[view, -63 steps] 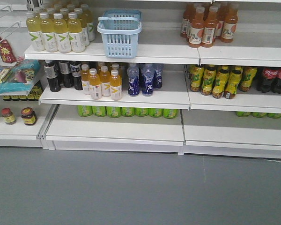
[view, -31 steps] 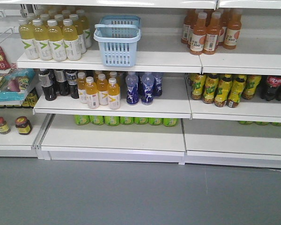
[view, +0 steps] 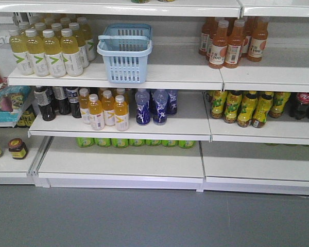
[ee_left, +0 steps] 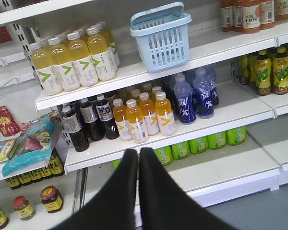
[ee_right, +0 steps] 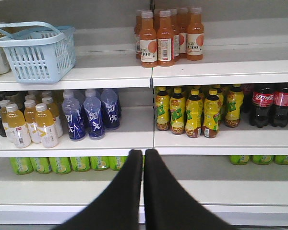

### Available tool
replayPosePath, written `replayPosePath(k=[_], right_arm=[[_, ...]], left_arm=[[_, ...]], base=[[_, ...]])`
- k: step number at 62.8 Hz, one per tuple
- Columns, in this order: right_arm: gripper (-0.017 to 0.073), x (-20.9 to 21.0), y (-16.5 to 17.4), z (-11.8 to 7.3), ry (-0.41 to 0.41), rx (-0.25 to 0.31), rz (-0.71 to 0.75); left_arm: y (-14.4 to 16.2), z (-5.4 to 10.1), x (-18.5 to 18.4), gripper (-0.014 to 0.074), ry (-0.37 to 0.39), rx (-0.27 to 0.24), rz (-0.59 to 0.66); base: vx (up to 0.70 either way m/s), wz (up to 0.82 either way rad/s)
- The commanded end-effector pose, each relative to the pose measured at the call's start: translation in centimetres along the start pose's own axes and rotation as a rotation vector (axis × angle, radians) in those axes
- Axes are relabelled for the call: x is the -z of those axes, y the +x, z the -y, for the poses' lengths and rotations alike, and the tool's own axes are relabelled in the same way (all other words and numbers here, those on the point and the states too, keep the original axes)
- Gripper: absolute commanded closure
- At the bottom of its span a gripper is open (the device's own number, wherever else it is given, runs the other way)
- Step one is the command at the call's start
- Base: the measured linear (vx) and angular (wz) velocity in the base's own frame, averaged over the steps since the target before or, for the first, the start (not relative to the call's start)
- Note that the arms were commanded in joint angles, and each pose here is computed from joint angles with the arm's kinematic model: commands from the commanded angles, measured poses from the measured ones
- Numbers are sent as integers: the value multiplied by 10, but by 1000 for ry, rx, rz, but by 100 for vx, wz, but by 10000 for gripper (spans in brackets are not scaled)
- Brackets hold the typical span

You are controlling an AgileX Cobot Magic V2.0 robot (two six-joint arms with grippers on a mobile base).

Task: Place coke in basket with both arms

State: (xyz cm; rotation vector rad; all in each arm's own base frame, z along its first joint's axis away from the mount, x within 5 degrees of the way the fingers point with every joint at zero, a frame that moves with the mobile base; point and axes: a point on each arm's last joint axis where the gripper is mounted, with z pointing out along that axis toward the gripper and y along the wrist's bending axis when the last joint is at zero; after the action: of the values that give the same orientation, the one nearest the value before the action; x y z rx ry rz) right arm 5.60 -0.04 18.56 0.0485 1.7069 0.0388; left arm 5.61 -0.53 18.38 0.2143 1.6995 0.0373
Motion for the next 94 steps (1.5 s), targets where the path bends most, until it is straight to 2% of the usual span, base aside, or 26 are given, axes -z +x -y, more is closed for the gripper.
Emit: replayPosePath(k=[1,94], right_arm=[[564,1,-4,0,-1,17,81],[564,1,-4,0,-1,17,81]], left_arm=[[-8,-1,2,600,-4,20,92],[-8,-1,2,600,-4,20,92]], base=[[16,-2],[11,-2]])
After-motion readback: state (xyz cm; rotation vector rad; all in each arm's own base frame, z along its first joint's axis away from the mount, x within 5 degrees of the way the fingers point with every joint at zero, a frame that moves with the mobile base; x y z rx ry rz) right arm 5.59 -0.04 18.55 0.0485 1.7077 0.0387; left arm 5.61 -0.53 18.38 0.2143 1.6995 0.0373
